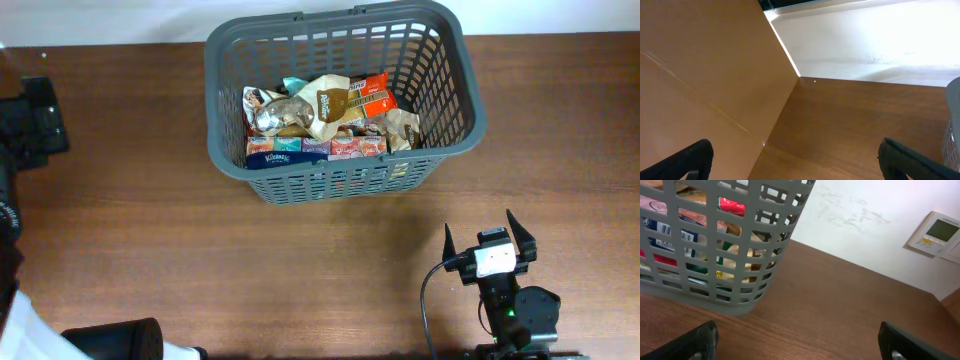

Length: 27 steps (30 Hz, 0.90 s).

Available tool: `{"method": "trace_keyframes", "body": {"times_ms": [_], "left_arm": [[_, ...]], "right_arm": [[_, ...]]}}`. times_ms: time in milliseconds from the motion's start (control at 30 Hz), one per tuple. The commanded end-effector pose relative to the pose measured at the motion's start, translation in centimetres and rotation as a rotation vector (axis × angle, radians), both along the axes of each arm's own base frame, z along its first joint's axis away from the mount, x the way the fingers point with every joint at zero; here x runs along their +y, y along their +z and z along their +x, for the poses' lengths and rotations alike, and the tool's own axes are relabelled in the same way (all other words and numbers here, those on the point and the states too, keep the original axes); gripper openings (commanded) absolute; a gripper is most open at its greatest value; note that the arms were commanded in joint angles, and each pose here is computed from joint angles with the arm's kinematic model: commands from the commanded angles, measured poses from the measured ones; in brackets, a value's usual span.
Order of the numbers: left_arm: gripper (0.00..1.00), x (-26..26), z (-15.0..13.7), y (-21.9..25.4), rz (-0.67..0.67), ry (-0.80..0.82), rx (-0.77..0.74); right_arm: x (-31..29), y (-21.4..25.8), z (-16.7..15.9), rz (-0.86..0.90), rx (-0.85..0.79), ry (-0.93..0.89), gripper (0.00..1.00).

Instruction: Pack container

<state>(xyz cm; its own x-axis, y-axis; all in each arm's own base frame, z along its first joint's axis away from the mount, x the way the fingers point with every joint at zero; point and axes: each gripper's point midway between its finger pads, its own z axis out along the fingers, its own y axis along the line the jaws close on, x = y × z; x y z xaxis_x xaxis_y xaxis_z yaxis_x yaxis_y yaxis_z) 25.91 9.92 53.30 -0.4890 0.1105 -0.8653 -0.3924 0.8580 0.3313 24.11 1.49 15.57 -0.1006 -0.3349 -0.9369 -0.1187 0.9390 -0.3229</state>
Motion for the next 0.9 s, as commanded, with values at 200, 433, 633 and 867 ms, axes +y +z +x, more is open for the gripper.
{"method": "trace_keyframes", "body": {"times_ms": [200,433,633,867], "left_arm": [[0.99,-3.4,-0.2,-0.5,-0.098,-0.183,-0.017],[0.99,-10.5,2.5,-2.8,-0.363,-0.545,-0.253],[0.99,-9.3,4.4,-12.2,-0.447,-0.470,-0.427],[0.99,-6.4,3.2,-23.7,-0.379,-0.313,-0.505]], "right_arm": [[-0.4,-0.2,0.0,0.003,-0.004,-0.019,0.99],[-0.4,-0.2,0.0,0.003,-0.004,-0.019,0.99],[-0.4,-0.2,0.0,0.003,-0.004,-0.020,0.99],[-0.4,-0.2,0.0,0.003,-0.004,-0.020,0.99]]}}
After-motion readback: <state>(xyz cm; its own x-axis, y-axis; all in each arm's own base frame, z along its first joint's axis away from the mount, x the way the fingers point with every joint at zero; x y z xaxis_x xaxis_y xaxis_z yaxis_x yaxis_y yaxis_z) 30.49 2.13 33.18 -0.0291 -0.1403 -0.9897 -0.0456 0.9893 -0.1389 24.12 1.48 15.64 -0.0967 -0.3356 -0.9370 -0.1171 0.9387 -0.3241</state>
